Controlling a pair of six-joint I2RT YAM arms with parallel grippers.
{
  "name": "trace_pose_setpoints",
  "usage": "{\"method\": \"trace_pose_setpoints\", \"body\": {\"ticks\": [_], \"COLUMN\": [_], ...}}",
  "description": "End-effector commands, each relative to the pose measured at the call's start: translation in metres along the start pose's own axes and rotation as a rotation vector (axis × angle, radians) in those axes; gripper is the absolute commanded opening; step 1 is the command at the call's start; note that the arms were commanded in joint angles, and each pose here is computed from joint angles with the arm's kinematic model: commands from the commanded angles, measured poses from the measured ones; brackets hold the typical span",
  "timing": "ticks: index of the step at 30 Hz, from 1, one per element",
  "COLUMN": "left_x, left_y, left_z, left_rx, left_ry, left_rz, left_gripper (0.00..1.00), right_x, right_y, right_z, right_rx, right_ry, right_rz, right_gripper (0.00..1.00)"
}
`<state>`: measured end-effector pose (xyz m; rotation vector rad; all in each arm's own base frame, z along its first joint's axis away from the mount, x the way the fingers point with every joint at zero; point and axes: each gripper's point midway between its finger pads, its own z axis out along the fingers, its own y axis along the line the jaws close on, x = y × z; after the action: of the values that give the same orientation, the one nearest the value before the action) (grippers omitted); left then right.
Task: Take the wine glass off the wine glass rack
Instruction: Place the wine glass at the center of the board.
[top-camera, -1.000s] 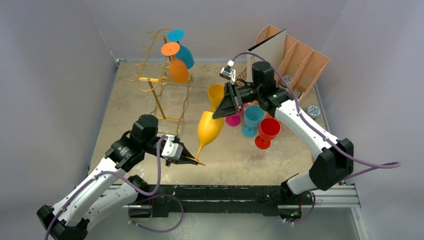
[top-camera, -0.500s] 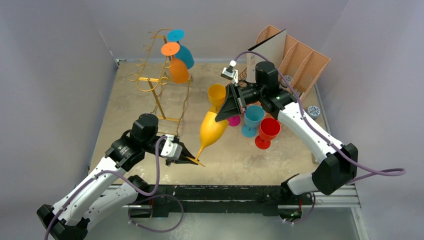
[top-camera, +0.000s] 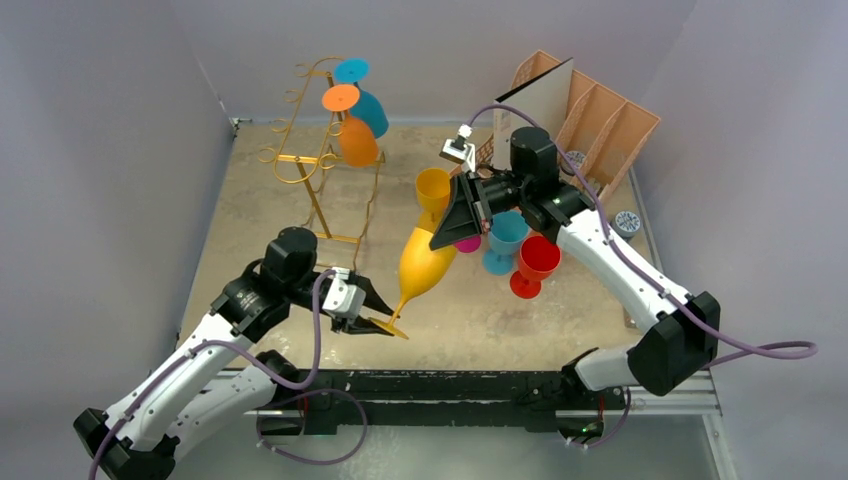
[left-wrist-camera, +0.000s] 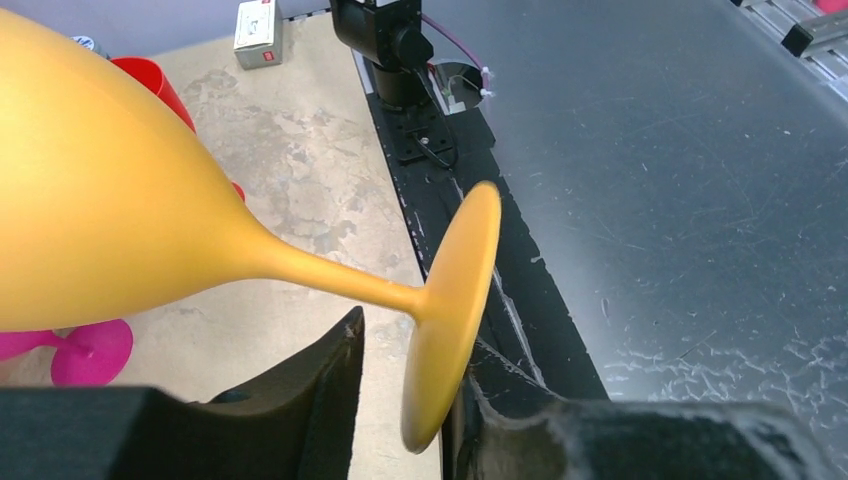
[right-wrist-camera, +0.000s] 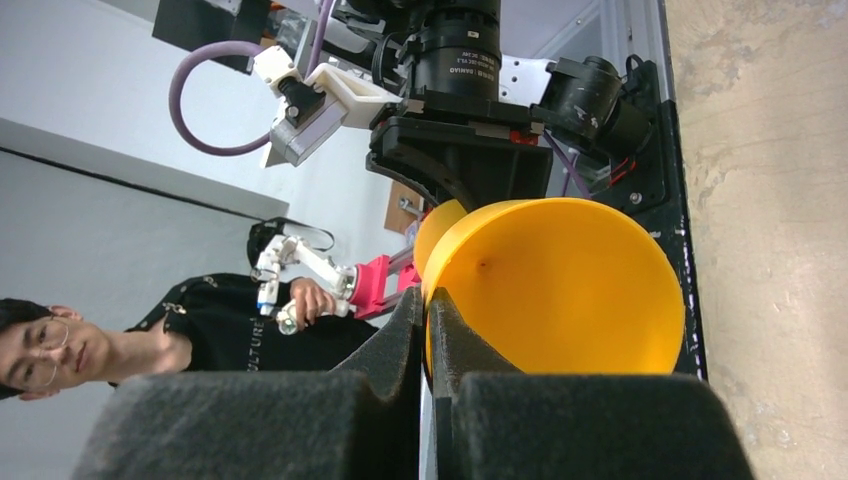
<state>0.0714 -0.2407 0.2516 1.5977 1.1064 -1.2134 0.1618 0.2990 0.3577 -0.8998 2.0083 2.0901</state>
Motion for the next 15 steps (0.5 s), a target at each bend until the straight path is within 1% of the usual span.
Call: {"method": "trace_pose_setpoints", "body": {"ticks": [1,6,9,11,12,13,15], "left_x": [-0.02,-0.019,-0.019,-0.02,-0.023,-0.026,-0.033], "left_y": [0.008,0.007,0.005,0.003,0.001,0.0,-0.002], "left_z": [-0.004,-0.009,-0.011,-0.013,-0.014,-0.015,-0.019], "left_rx": [-0.042,-0.072,-0.077,-0.076,-0.078,-0.081,-0.099], "left_ry": [-0.021,0.006,0.017,0.023,0.021,0.017,0.002], "left_rz": [0.073,0.077,0.073,0.069,0.076,0.086,0.106], "left_gripper": [0.33,0.47,0.51,0.61,0.68,0.73,0.77], "right_x": [0.01,0.011,0.01,0.009,0.009,0.009,0.011], "right_y": [0.008,0.006,0.007,0.006,0.006,0.005,0.002], "right_z": [0.002,0.002,0.002,0.002,0.001,0.0,-0.002], "right_rx": [-0.015,0.005,0.022,0.048,0.068,0.09,0.142], "right_ry": [0.022,0.016,0.003,-0.013,-0.021,-0.031,-0.043], "right_rz": [-0.058,-0.056,-0.061,-0.055,-0.053,-0.059,-0.075], "right_gripper": [0.0,0.0,0.0,0.0,0.0,0.0,0.0]}}
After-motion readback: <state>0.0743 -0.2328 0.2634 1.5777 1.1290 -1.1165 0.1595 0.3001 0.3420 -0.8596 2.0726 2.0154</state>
